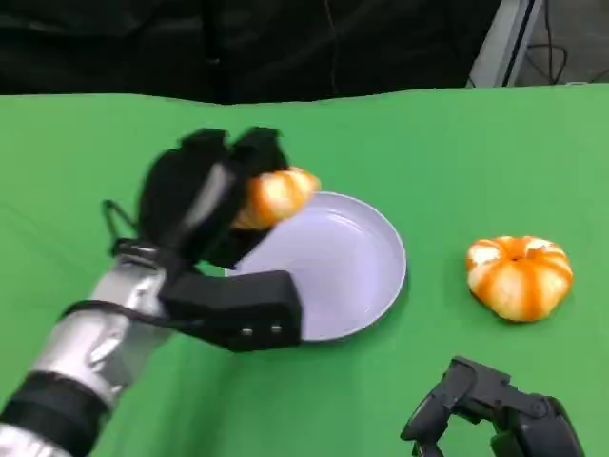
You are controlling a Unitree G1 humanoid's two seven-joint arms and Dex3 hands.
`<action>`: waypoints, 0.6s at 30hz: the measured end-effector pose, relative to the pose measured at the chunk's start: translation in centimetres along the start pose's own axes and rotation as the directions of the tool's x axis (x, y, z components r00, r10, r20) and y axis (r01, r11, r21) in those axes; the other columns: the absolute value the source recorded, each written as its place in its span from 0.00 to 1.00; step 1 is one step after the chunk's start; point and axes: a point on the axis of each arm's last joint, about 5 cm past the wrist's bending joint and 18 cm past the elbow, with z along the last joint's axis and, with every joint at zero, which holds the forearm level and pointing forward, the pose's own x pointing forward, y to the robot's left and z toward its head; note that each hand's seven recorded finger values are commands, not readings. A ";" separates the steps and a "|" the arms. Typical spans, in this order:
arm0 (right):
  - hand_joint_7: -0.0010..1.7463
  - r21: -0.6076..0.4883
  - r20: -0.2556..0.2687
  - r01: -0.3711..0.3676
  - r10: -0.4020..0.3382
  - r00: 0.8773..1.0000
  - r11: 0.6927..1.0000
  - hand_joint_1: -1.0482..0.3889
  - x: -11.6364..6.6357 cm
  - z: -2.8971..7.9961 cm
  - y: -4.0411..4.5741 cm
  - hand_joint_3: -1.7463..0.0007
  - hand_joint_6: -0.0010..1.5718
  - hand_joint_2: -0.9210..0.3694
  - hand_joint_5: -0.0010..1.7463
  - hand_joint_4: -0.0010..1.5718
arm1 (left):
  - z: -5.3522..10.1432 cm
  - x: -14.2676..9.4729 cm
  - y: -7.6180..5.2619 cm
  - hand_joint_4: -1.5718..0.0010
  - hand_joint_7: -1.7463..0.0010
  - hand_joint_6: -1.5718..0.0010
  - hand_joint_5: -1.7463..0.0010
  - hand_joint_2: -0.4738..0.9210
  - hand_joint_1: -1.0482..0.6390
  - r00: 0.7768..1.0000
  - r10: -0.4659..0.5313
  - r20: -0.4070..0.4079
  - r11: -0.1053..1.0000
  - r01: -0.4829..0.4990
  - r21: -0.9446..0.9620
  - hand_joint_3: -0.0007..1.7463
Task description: Grasp the bread from the table and place it into the plate.
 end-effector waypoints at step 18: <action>0.75 0.008 -0.005 0.004 -0.004 1.000 1.000 0.66 -0.2 0.0 0.05 0.22 0.52 0.49 0.90 0.48 | 2.0 2.3 -3.0 0.84 0.91 0.72 0.66 0.98 0.36 0.945 -0.313 -0.093 0.943 0.321 0.090 0.16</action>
